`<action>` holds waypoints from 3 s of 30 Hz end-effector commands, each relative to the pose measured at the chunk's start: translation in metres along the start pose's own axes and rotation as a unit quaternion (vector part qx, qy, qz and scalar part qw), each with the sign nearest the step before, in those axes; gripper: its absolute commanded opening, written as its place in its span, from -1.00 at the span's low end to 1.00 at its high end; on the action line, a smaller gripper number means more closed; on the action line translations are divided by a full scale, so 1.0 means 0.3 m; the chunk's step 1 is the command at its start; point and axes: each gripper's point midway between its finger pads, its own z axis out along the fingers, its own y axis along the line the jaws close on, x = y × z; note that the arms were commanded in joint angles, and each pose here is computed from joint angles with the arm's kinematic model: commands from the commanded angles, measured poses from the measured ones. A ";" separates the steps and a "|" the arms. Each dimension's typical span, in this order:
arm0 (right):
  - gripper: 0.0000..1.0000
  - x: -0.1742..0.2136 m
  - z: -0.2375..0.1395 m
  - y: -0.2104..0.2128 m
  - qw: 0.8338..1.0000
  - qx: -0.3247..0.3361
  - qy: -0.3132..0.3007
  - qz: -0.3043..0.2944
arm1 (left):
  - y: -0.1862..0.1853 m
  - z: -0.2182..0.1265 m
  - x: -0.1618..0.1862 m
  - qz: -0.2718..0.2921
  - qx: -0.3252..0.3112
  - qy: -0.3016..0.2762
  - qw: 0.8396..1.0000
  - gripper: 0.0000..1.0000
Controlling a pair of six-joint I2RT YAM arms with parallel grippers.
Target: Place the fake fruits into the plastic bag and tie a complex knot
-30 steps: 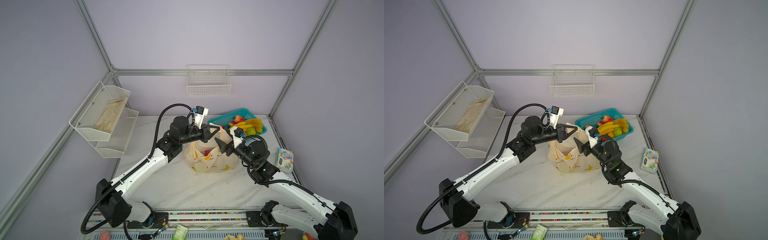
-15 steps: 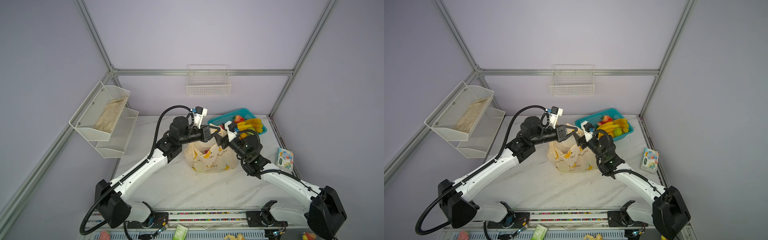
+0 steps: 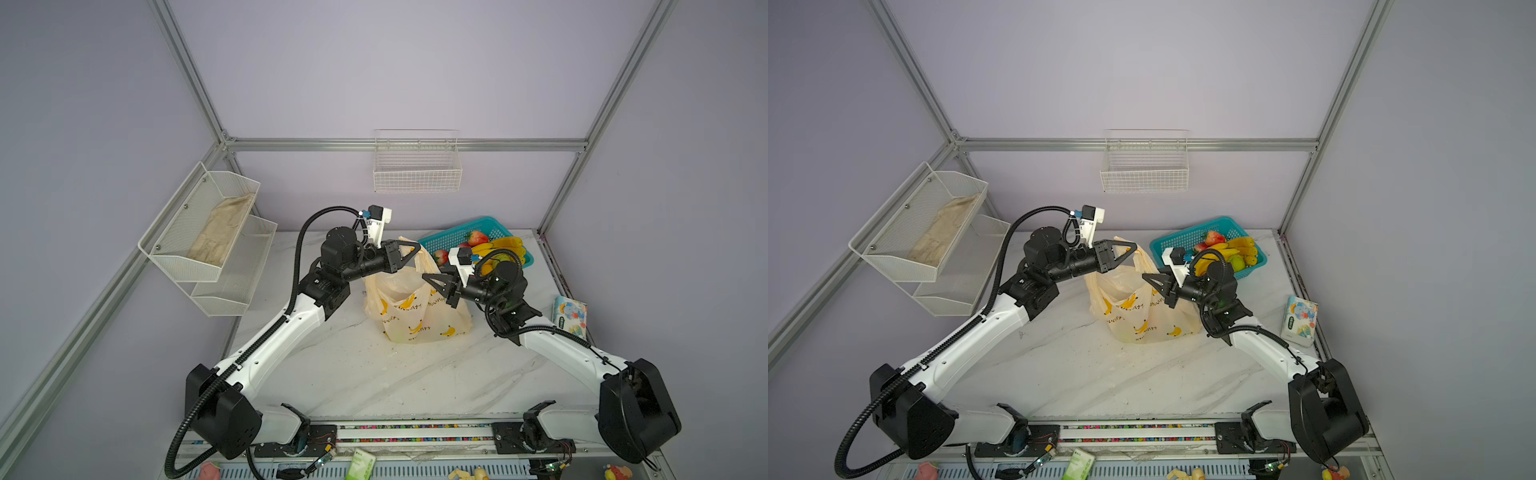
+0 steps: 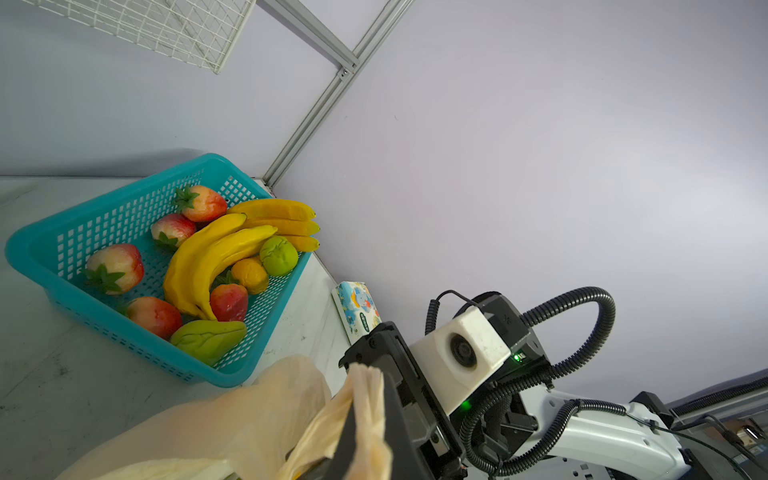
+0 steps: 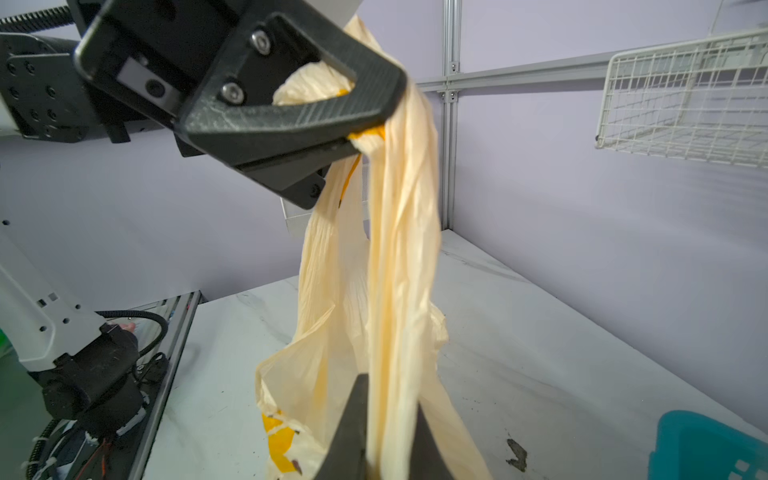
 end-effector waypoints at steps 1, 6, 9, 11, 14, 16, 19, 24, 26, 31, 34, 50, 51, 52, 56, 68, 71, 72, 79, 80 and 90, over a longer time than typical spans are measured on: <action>-0.75 0.007 -0.009 -0.017 1.000 0.016 -0.003 0.015 | -0.018 -0.010 -0.007 0.004 0.023 -0.013 1.000 -1.00; -0.17 -0.031 -0.027 -0.110 0.990 0.135 -0.025 -0.003 | -0.023 -0.012 0.016 -0.009 0.028 -0.005 1.000 -1.00; 0.17 -0.059 -0.026 -0.113 0.978 0.198 -0.038 -0.045 | -0.027 -0.009 0.028 -0.014 0.028 -0.002 0.999 -1.00; 0.32 -0.073 -0.021 -0.119 0.968 0.240 -0.040 -0.068 | -0.034 -0.002 0.037 -0.017 0.031 0.002 0.999 -1.00; 0.46 -0.108 -0.027 -0.124 0.950 0.294 -0.059 -0.091 | -0.053 0.006 0.044 -0.020 0.038 0.005 0.999 -1.00; 0.53 -0.134 -0.034 -0.123 0.936 0.329 -0.075 -0.102 | -0.059 0.009 0.049 -0.023 0.040 0.007 0.999 -1.00; 0.55 -0.161 -0.046 -0.142 0.909 0.392 -0.089 -0.109 | -0.070 0.014 0.053 -0.025 0.043 0.009 0.999 -1.00; 0.49 -0.181 -0.070 -0.192 0.867 0.476 -0.114 -0.096 | -0.070 0.019 0.055 -0.037 0.044 0.009 0.998 -1.00; 0.43 -0.170 -0.075 -0.220 0.852 0.504 -0.119 -0.085 | -0.074 0.020 0.055 -0.037 0.046 0.008 0.998 -1.00; 0.31 -0.090 -0.062 -0.295 0.822 0.558 -0.097 -0.054 | -0.075 0.018 0.054 -0.040 0.048 0.007 0.998 -1.00; 0.14 -0.011 -0.069 -0.320 0.816 0.571 -0.076 -0.044 | -0.081 0.010 0.044 -0.035 0.047 0.002 0.998 -1.00; 0.03 0.270 -0.099 -0.375 0.857 0.514 0.037 0.007 | -0.061 -0.040 -0.022 -0.024 0.034 -0.026 0.999 -1.00; 0.08 0.267 -0.093 -0.375 0.859 0.510 0.037 0.007 | -0.067 -0.041 -0.022 -0.024 0.037 -0.026 0.999 -1.00; 0.13 0.262 -0.087 -0.375 0.862 0.505 0.036 0.007 | -0.070 -0.041 -0.022 -0.025 0.041 -0.024 0.999 -1.00; 0.19 0.252 -0.065 -0.379 0.869 0.493 0.036 0.009 | -0.084 -0.043 -0.016 -0.025 0.051 -0.019 0.998 -1.00; 0.34 0.338 -0.053 -0.388 0.880 0.470 0.074 0.018 | -0.081 -0.054 -0.044 -0.018 0.051 -0.032 0.998 -1.00; 0.29 0.332 -0.042 -0.373 0.888 0.454 0.075 0.016 | -0.074 -0.055 -0.053 -0.016 0.049 -0.036 0.998 -1.00; 0.26 0.325 -0.035 -0.363 0.893 0.445 0.073 0.015 | -0.069 -0.054 -0.055 -0.016 0.046 -0.037 0.998 -1.00; 0.40 0.231 0.032 -0.268 0.939 0.338 0.056 0.005 | -0.013 -0.044 -0.072 0.003 0.013 -0.038 0.999 -1.00; 0.45 0.220 0.035 -0.259 0.943 0.327 0.053 0.006 | -0.011 -0.042 -0.075 0.006 0.011 -0.037 0.999 -1.00; 0.95 0.069 0.077 -0.122 0.979 0.198 0.056 -0.017 | 0.003 -0.037 -0.103 0.020 0.006 -0.029 0.999 -1.00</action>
